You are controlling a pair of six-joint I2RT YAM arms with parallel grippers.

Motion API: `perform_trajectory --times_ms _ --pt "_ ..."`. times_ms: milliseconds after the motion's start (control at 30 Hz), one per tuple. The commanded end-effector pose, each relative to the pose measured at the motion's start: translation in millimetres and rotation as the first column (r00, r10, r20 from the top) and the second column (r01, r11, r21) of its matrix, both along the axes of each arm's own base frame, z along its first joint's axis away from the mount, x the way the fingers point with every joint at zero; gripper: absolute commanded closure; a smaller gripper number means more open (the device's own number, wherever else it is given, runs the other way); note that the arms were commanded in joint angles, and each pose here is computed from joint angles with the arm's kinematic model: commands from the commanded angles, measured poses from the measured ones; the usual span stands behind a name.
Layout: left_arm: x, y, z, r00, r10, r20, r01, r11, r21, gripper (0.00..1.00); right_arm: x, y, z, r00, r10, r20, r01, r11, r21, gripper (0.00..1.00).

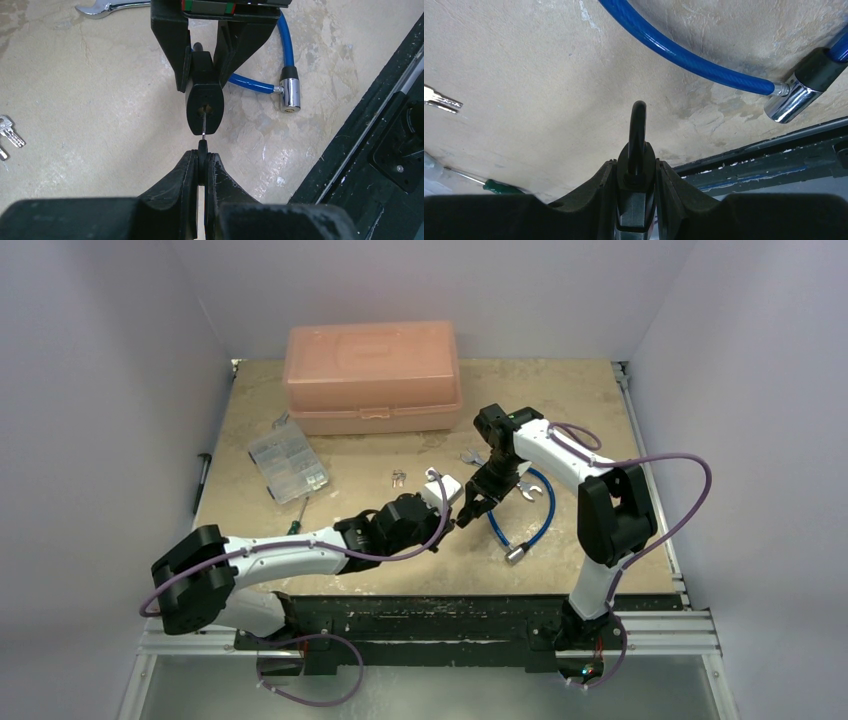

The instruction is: Unlock with the key

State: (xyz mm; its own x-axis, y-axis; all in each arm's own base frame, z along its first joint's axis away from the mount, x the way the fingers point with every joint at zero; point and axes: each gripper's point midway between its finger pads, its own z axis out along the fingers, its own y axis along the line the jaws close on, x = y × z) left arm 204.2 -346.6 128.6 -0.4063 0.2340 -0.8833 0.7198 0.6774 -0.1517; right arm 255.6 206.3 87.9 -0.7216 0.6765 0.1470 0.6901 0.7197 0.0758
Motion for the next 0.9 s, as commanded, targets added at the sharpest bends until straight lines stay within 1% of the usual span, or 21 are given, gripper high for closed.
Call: perform_trajectory --times_ms 0,233,533,733,867 --pt "9.6 -18.1 26.3 0.999 0.010 0.046 -0.007 0.998 -0.067 1.00 -4.4 2.1 16.6 1.000 -0.003 0.015 0.002 1.000 0.030 1.00" --pt "12.4 -22.5 20.6 0.999 0.007 0.047 -0.005 0.999 -0.045 1.00 -4.7 2.6 16.3 1.000 -0.002 0.013 0.002 0.999 0.032 1.00" --pt "12.9 -22.7 22.4 0.999 0.021 0.043 -0.019 0.999 -0.051 1.00 -4.5 2.8 13.2 1.000 -0.003 0.005 0.003 1.000 0.030 1.00" --pt "12.6 -24.5 32.4 0.998 0.033 0.045 -0.029 0.996 -0.089 1.00 -3.5 2.9 12.6 1.000 -0.007 0.006 0.007 1.000 0.028 1.00" --pt "13.9 -25.6 33.8 0.998 0.042 0.042 -0.038 0.996 -0.082 1.00 -3.5 2.9 12.8 1.000 -0.008 0.007 0.008 1.000 0.028 1.00"
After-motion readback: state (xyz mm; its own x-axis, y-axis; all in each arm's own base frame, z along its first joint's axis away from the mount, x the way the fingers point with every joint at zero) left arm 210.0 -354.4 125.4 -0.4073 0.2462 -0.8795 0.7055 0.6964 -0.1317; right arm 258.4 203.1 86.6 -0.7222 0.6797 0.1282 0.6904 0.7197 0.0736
